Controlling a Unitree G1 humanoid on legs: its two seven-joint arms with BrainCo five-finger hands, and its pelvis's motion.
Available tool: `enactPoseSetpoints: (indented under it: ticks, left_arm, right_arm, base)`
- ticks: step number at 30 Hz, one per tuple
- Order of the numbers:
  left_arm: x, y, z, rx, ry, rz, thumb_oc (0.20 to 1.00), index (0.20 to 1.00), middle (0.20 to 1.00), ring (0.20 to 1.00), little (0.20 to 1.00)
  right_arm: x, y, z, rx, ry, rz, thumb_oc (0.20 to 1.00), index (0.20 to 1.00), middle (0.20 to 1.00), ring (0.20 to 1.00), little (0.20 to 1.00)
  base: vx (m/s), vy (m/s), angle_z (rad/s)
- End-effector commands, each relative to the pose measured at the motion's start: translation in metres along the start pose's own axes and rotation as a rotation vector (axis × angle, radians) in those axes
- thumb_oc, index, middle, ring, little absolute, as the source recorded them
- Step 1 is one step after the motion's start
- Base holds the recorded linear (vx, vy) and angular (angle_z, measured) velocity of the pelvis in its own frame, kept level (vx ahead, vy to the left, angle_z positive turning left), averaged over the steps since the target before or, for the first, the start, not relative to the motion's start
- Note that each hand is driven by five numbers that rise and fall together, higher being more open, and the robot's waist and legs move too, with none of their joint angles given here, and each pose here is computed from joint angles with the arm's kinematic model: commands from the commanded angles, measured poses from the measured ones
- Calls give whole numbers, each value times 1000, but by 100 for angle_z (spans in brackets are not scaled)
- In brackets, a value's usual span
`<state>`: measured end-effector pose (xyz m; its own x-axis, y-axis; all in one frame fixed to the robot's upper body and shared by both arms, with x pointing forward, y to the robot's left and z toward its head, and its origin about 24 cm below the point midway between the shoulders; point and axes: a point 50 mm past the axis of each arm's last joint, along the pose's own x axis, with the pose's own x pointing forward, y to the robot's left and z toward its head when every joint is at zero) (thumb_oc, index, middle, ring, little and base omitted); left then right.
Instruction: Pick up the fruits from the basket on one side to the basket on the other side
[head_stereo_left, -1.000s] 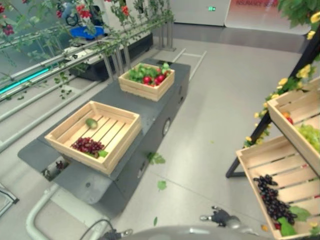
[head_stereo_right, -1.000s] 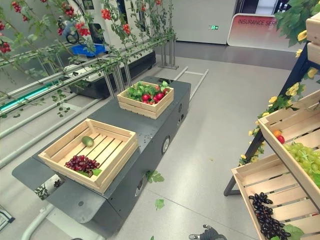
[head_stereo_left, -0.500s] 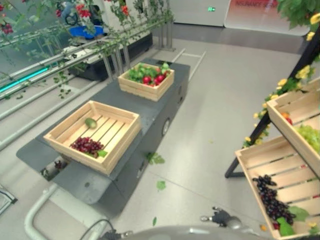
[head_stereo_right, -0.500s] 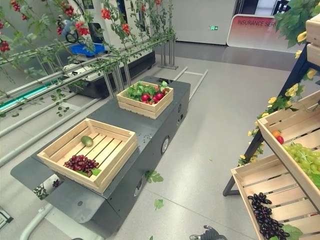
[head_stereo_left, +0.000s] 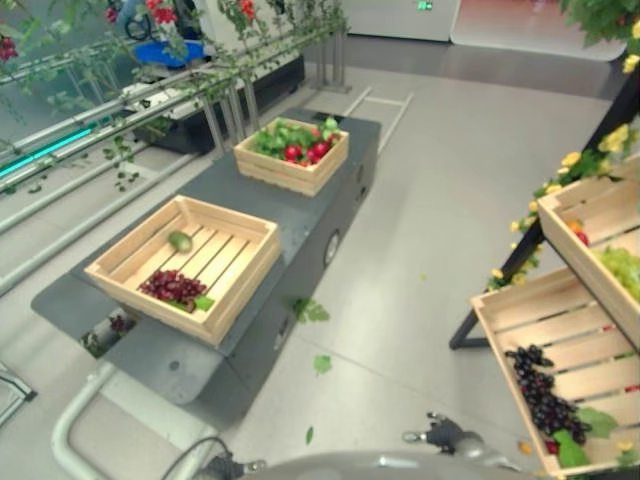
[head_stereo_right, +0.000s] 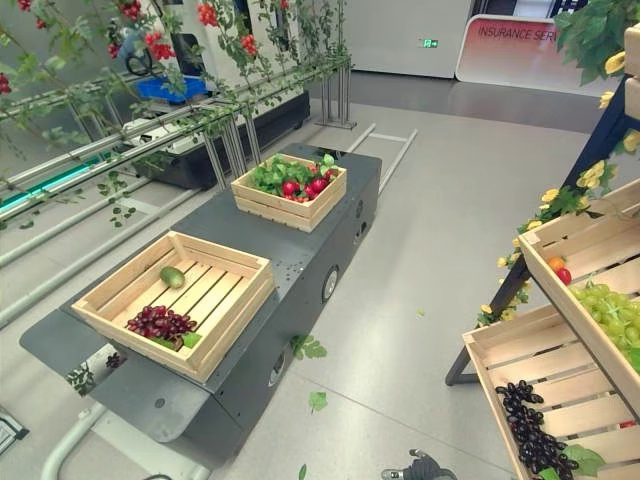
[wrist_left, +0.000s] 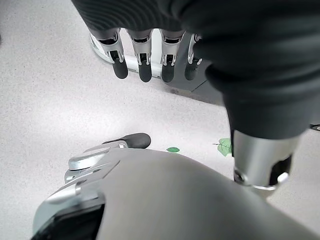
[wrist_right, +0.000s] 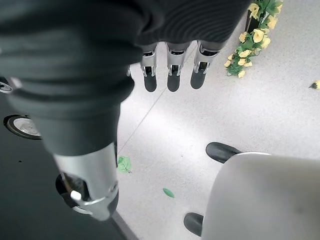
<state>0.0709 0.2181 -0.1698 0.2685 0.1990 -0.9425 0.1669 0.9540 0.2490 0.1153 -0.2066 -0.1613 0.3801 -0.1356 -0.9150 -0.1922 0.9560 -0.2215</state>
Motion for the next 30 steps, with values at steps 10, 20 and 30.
enactPoseSetpoints:
  ticks: [10, 20, 30]
  left_arm:
    - [2, -11, 50, -198, -103, 64, 1000, 1000, 1000, 1000, 1000]
    - [1, -10, 7, -367, 53, 71, 1000, 1000, 1000, 1000, 1000]
    - [-1, -6, -8, -397, 89, 93, 1000, 1000, 1000, 1000, 1000]
  right_arm:
    - [3, -25, 39, -11, -107, -119, 1000, 1000, 1000, 1000, 1000]
    - [2, -27, 37, -16, -104, -128, 1000, 1000, 1000, 1000, 1000]
    - [2, -19, 34, -38, -102, -98, 1000, 1000, 1000, 1000, 1000]
  base:
    - [-106, -105, 2]
    - [46, -30, 14]
    - [116, 67, -22]
